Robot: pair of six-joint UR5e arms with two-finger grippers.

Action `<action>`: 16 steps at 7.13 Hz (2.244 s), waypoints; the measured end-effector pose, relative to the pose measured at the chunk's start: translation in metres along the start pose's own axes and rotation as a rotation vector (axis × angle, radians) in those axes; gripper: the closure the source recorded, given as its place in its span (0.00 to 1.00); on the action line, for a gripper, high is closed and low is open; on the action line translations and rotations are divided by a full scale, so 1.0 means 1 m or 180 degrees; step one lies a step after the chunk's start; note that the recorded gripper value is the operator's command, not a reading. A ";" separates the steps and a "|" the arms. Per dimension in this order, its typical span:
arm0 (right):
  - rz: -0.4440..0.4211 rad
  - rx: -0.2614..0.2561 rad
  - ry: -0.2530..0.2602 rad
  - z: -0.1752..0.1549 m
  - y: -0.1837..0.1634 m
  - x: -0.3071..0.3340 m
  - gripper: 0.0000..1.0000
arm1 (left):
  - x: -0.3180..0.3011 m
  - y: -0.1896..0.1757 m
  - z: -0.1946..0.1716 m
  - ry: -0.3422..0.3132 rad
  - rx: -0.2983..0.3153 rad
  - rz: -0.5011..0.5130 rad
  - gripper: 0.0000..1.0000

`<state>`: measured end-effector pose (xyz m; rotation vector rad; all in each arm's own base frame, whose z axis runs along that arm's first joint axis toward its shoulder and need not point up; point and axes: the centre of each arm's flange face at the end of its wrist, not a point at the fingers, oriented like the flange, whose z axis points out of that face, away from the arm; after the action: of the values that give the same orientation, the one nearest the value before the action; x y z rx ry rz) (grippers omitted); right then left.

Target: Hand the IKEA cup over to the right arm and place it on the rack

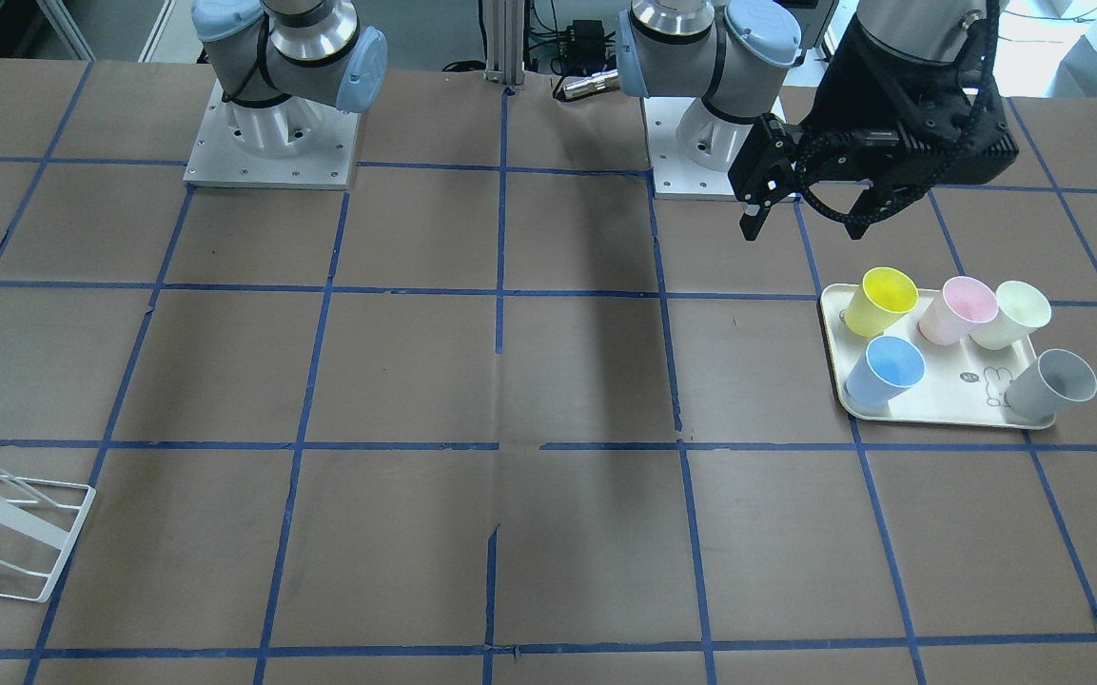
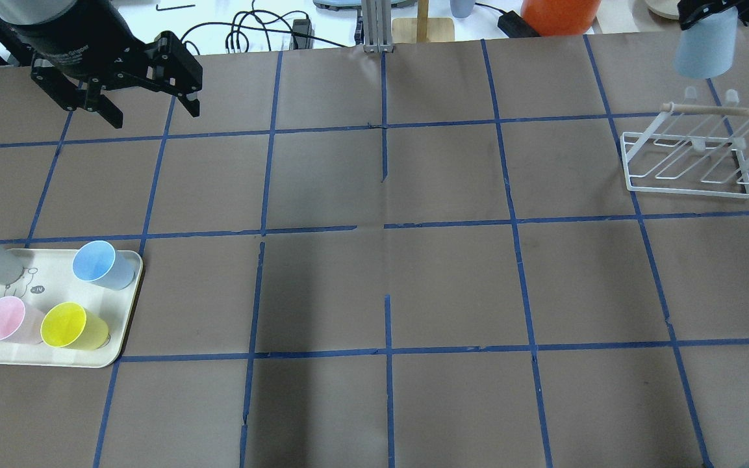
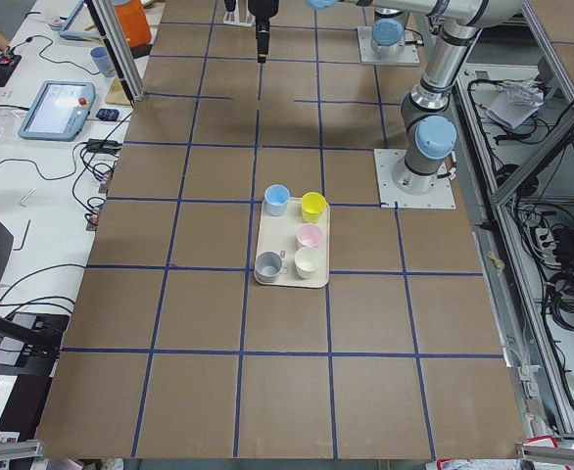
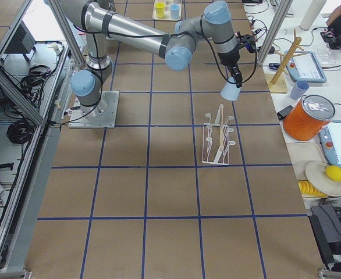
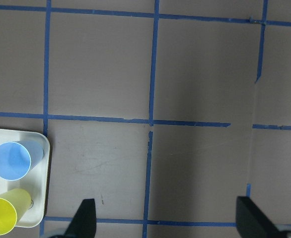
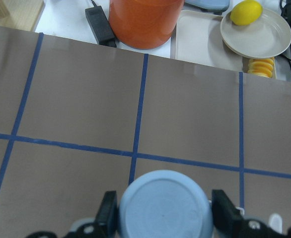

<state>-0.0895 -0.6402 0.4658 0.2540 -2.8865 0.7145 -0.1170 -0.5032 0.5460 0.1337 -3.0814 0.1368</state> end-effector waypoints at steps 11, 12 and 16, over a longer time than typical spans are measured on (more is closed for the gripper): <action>0.0115 -0.0052 -0.0114 0.107 0.020 0.037 1.00 | -0.004 0.000 0.000 -0.0009 0.0019 -0.0015 0.00; 0.0128 -0.0072 -0.0127 0.109 0.021 0.037 1.00 | -0.004 0.000 0.000 -0.0009 0.0019 -0.0015 0.00; 0.0147 -0.0159 -0.0186 0.129 0.027 0.035 0.87 | -0.004 0.000 0.000 -0.0009 0.0019 -0.0016 0.00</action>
<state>-0.1432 -0.6820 0.3472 0.2062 -2.9700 0.6522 -0.1132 -0.5024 0.5462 0.1422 -3.0835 0.1455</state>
